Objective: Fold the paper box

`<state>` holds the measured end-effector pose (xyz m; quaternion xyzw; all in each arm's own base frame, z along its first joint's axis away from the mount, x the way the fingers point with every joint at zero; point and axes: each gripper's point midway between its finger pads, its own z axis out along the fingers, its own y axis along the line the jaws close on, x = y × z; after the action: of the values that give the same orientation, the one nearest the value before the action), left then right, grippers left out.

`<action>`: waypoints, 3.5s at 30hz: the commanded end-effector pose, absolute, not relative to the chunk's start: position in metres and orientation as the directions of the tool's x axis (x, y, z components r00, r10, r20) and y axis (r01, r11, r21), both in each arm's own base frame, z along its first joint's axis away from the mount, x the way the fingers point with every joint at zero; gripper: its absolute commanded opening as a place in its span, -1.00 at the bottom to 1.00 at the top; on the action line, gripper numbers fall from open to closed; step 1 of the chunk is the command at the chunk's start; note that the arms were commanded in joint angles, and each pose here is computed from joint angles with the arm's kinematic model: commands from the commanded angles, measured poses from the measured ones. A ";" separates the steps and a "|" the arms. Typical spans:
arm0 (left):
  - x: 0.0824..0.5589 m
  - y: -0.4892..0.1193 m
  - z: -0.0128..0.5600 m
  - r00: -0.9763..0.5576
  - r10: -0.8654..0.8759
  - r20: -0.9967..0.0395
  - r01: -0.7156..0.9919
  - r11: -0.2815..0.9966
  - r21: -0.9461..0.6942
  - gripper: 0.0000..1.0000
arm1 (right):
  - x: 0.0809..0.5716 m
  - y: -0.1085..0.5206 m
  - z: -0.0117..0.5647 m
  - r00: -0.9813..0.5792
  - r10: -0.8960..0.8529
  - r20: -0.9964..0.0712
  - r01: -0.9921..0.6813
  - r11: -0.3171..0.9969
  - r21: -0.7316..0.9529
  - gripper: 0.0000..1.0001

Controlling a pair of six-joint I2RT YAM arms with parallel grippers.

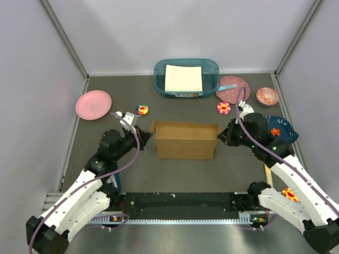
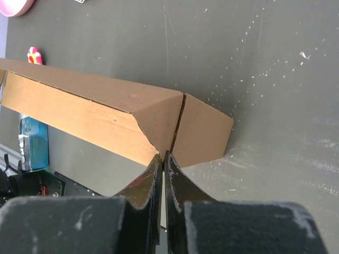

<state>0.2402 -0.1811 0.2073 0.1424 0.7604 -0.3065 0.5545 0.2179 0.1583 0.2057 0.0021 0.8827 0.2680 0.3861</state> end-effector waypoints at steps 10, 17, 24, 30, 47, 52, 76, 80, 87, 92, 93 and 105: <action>0.242 -0.177 0.240 -0.289 -0.176 -0.941 0.546 0.777 -0.314 -0.93 | 0.211 0.155 0.185 -0.704 0.177 -0.687 -0.216 0.869 0.445 -1.00; 0.245 -0.170 0.267 -0.233 -0.188 -0.954 0.532 0.797 -0.287 -0.38 | 0.211 0.156 0.191 -0.695 0.176 -0.697 -0.228 0.865 0.446 -1.00; 0.246 -0.174 0.275 -0.221 -0.185 -0.958 0.552 0.785 -0.279 -0.11 | 0.211 0.156 0.189 -0.696 0.176 -0.696 -0.226 0.867 0.444 -1.00; 0.247 -0.178 0.268 -0.245 -0.156 -0.957 0.563 0.780 -0.271 -0.16 | 0.210 0.157 0.190 -0.695 0.174 -0.697 -0.228 0.867 0.444 -1.00; 0.242 -0.173 0.242 -0.323 -0.069 -0.944 0.546 0.801 -0.246 -0.21 | 0.211 0.158 0.191 -0.696 0.169 -0.698 -0.231 0.867 0.441 -1.00; 0.241 -0.170 0.240 -0.329 -0.062 -0.942 0.534 0.811 -0.240 -0.23 | 0.211 0.158 0.191 -0.695 0.169 -0.699 -0.232 0.867 0.440 -1.00; 0.236 -0.192 0.253 -0.443 -0.250 -0.861 0.507 0.722 -0.471 -1.00 | 0.210 0.161 0.188 -0.703 0.158 -0.693 -0.235 0.868 0.437 -1.00; 0.235 -0.197 0.250 -0.491 -0.303 -0.817 0.473 0.694 -0.542 -1.00 | 0.210 0.160 0.187 -0.704 0.158 -0.692 -0.233 0.870 0.435 -1.00; 0.236 -0.197 0.238 -0.522 -0.337 -0.783 0.429 0.690 -0.583 -1.00 | 0.209 0.161 0.185 -0.707 0.155 -0.690 -0.234 0.870 0.434 -1.00; 0.239 -0.193 0.223 -0.510 -0.357 -0.783 0.403 0.704 -0.584 -1.00 | 0.208 0.161 0.184 -0.707 0.152 -0.691 -0.234 0.871 0.432 -1.00; 0.239 -0.193 0.215 -0.512 -0.357 -0.781 0.395 0.709 -0.584 -1.00 | 0.208 0.162 0.184 -0.708 0.152 -0.690 -0.233 0.871 0.431 -1.00; 0.246 -0.182 0.207 -0.380 -0.312 -0.871 0.352 0.822 -0.448 -1.00 | 0.208 0.163 0.182 -0.707 0.150 -0.692 -0.237 0.871 0.430 -1.00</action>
<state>0.2417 -0.1896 0.2150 0.0161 0.7703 -0.3468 0.5350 0.2176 0.1624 0.2016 -0.0155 0.8722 0.2639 0.4115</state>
